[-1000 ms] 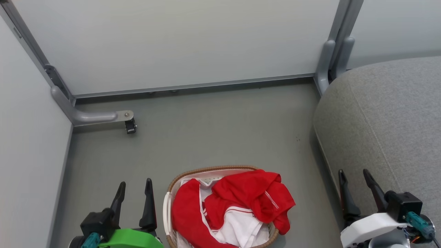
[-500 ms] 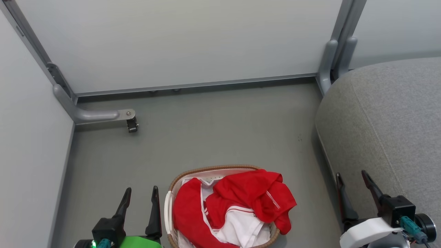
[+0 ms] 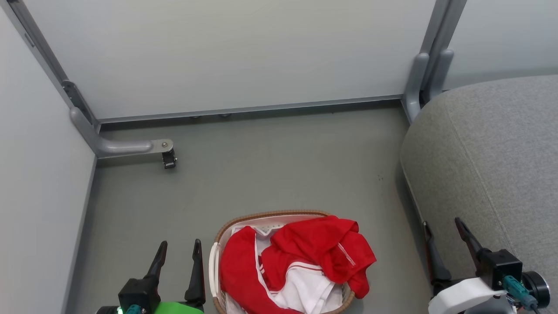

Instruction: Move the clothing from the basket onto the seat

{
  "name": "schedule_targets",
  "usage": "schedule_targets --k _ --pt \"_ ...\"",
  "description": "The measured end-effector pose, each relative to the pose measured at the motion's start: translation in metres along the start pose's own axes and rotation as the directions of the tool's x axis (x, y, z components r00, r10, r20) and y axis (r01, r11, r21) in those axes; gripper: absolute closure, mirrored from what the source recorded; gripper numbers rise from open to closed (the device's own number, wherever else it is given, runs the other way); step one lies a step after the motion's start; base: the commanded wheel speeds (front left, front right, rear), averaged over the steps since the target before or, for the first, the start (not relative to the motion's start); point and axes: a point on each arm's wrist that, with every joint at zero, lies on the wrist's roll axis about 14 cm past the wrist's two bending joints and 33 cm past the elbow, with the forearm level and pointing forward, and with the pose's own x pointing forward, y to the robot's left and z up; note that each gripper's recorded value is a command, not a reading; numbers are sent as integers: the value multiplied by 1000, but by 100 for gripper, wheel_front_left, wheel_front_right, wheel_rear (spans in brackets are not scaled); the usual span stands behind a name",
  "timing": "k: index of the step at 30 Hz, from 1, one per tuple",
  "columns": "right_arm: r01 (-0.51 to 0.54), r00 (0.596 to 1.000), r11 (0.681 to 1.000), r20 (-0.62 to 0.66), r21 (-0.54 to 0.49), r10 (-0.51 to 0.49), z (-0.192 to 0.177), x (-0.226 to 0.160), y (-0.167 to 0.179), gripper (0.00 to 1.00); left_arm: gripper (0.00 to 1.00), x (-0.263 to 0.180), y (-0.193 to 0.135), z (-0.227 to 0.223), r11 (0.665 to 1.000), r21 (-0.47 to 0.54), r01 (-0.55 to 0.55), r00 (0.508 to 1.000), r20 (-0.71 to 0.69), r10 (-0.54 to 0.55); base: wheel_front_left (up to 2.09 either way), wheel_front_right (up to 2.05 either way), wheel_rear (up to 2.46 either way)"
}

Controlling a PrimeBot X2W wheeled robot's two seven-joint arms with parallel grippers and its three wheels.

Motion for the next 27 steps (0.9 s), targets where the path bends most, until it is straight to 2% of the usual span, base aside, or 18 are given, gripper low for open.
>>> schedule_targets --k 20,27 --pt "7 1000 1000 -7 0 -7 -3 4 -3 0 0 4 -3 -9 1000 -4 11 999 -31 -11 0 0 0" --pt "18 1000 1000 -10 -2 -18 -5 17 -8 0 0 29 -19 -7 995 48 90 996 -29 -89 0 0 0"
